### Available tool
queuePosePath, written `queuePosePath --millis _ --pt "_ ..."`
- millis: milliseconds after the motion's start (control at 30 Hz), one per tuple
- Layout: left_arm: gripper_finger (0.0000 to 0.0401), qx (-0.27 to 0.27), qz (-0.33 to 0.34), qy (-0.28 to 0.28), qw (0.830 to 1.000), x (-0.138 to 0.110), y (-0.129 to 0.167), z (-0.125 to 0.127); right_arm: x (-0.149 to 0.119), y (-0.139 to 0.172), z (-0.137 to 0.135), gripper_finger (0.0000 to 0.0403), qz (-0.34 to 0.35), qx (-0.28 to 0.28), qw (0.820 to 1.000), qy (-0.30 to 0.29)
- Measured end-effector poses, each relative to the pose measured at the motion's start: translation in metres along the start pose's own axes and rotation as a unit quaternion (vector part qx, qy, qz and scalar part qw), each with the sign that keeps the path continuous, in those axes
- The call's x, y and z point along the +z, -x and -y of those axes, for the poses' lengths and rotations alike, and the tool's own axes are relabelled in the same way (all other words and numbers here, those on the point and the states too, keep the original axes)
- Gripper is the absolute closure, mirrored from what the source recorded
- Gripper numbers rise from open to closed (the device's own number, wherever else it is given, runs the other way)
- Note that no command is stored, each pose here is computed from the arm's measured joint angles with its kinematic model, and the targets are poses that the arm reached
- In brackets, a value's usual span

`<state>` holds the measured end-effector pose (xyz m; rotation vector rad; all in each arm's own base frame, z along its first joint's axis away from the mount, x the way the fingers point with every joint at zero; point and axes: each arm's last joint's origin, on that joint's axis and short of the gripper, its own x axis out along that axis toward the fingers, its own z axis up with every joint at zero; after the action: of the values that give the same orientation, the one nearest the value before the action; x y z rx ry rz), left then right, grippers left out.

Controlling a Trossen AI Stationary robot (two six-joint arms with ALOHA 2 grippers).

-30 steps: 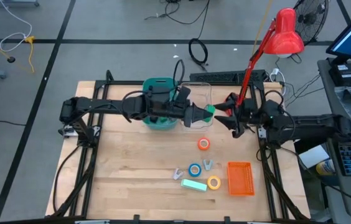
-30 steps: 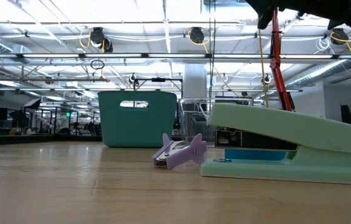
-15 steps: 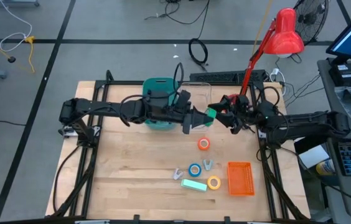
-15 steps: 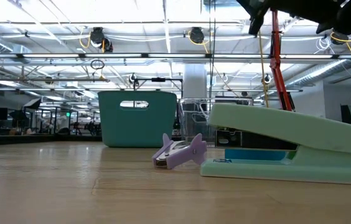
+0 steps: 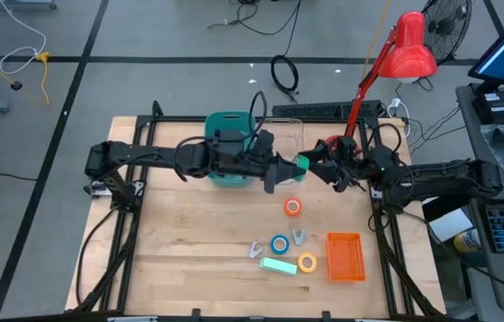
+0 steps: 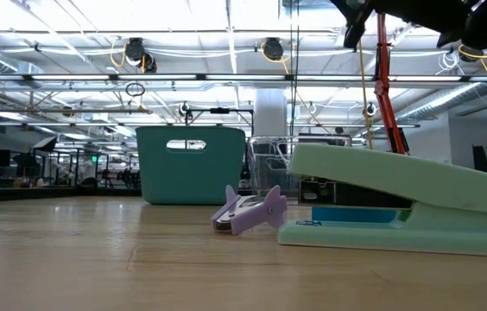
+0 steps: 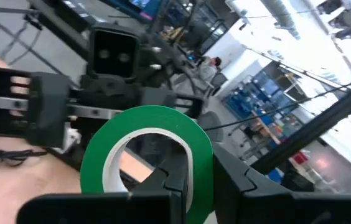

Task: Pick and place Stapler, Stapler remover, tape
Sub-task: Put the green tape into the transparent bin

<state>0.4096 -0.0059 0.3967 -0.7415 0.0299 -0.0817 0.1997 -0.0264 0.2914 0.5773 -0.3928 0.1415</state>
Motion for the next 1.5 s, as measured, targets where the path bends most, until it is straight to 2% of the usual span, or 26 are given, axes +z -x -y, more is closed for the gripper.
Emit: queuePosePath --millis 133,867,1100,1400,1500 --pt "0.0363 0.018 0.004 0.000 1.000 0.0008 0.0000 -0.0037 -0.0011 -0.0002 -0.0009 0.0179 -0.003 0.001 1.000 0.000" --pt "0.0363 0.006 0.012 0.013 1.000 -0.0032 -0.0089 -0.0093 -0.0085 -0.0061 0.0045 0.0183 -0.004 0.002 1.000 0.001" --pt "0.0363 0.002 0.017 0.010 1.000 -0.0021 -0.0087 -0.0083 -0.0093 -0.0061 0.0049 0.0241 -0.009 0.000 1.000 -0.001" --pt "0.0363 0.005 0.016 0.003 1.000 -0.0025 -0.0087 -0.0088 -0.0095 -0.0062 0.0047 0.0367 -0.016 0.007 1.000 0.001" --pt "0.0363 0.005 0.015 0.001 1.000 -0.0027 -0.0087 -0.0089 -0.0096 -0.0062 0.0046 0.0372 -0.017 0.008 1.000 0.005"
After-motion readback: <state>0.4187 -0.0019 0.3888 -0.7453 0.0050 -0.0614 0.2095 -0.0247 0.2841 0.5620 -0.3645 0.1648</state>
